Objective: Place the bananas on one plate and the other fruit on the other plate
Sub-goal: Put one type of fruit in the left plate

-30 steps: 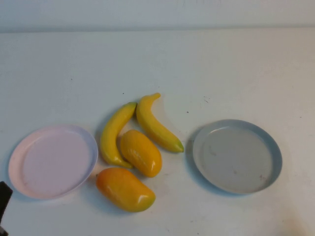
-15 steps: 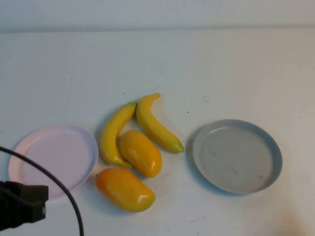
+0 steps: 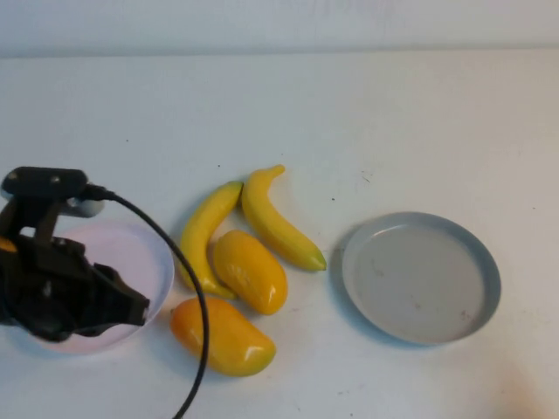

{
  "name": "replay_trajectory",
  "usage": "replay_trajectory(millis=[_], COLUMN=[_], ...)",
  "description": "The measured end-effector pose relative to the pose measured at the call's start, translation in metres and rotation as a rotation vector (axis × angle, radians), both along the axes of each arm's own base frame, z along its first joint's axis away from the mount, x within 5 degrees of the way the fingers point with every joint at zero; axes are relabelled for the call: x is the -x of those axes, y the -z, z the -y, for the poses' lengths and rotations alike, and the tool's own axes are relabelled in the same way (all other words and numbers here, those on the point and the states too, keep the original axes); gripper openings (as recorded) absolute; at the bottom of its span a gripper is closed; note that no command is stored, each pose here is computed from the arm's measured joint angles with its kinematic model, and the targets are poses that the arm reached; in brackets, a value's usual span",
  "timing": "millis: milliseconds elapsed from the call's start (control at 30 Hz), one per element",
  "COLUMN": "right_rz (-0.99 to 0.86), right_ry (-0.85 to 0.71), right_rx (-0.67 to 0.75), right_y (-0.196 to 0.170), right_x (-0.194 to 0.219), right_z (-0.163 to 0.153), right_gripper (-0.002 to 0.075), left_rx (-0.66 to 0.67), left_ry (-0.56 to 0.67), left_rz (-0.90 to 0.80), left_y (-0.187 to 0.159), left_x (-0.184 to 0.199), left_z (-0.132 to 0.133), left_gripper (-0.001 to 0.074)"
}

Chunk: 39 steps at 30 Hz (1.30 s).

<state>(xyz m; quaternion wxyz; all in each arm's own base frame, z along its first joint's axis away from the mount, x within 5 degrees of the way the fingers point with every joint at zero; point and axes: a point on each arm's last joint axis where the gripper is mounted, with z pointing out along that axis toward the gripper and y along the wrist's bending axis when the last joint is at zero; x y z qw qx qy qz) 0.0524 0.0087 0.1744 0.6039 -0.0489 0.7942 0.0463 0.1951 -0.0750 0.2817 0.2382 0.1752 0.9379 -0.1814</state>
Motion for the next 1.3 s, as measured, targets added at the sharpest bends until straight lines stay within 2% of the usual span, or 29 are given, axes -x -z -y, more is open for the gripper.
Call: replay_trajectory(millis=[567, 733, 900, 1000, 1133, 1300], right_rz=[0.000, 0.000, 0.000, 0.000, 0.000, 0.000], right_ry=[0.000, 0.000, 0.000, 0.000, 0.000, 0.000], right_rx=[0.000, 0.000, 0.000, 0.000, 0.000, 0.000], right_y=[0.000, 0.000, 0.000, 0.000, 0.000, 0.000], right_x=[0.000, 0.000, 0.000, 0.000, 0.000, 0.000], right_z=[0.000, 0.000, 0.000, 0.000, 0.000, 0.000], right_gripper=[-0.0017, -0.0017, -0.0017, -0.0017, -0.0017, -0.0017], left_rx=[-0.158, -0.230, -0.354, -0.421, -0.514, -0.539], left_ry=[0.279, 0.299, 0.360, 0.505, 0.827, 0.955], left_rz=[-0.083, -0.119, -0.101, -0.091, -0.083, -0.074], left_y=[0.020, 0.022, 0.021, 0.018, 0.018, 0.023], left_x=[-0.051, -0.072, -0.089, -0.089, -0.082, -0.075], left_z=[0.099, 0.118, 0.124, 0.123, 0.119, 0.114], left_gripper=[-0.0005, -0.0005, -0.0005, -0.0005, -0.0005, -0.0005])
